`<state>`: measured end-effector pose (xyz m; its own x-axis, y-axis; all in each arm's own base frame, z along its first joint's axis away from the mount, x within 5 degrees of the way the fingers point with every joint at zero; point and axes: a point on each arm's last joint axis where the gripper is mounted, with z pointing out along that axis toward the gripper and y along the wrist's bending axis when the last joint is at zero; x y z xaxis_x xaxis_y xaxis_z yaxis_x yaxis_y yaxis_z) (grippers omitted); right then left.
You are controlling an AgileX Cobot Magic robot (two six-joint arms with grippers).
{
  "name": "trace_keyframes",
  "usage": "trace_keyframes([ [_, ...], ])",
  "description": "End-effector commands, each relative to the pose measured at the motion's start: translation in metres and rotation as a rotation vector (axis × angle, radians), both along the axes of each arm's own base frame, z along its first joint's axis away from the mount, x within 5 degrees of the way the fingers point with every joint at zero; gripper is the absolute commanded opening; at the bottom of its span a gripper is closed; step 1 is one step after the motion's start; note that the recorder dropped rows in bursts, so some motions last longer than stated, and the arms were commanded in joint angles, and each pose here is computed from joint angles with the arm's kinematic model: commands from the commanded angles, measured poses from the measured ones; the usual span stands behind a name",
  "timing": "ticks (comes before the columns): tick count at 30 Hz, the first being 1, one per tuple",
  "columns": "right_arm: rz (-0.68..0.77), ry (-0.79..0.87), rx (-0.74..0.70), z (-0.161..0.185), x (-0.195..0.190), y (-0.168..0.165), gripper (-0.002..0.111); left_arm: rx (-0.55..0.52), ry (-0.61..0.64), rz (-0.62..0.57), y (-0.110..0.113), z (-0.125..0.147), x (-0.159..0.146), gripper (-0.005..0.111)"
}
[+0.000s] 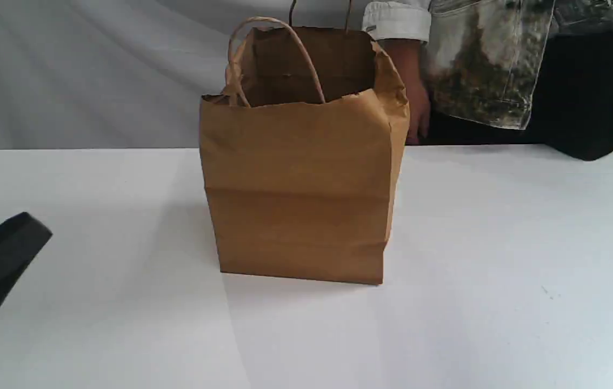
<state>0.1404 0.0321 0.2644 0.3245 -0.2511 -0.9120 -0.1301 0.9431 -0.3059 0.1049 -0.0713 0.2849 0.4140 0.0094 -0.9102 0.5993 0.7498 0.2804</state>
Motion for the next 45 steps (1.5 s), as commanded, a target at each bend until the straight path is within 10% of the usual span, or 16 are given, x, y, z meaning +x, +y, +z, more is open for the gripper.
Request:
trace_keyframes([
  [1,0.005,-0.034,0.009,-0.009,-0.012,-0.002,0.038,-0.020,0.050,0.064,0.005,-0.004,0.003,0.069],
  [12,-0.045,-0.050,0.150,-0.024,-0.034,-0.015,0.038,-0.290,-0.080,0.234,0.032,-0.029,-0.012,0.069],
  [45,-0.051,0.147,0.305,-0.038,-0.031,-0.019,0.038,-0.207,0.057,0.285,0.032,-0.042,-0.004,0.069],
])
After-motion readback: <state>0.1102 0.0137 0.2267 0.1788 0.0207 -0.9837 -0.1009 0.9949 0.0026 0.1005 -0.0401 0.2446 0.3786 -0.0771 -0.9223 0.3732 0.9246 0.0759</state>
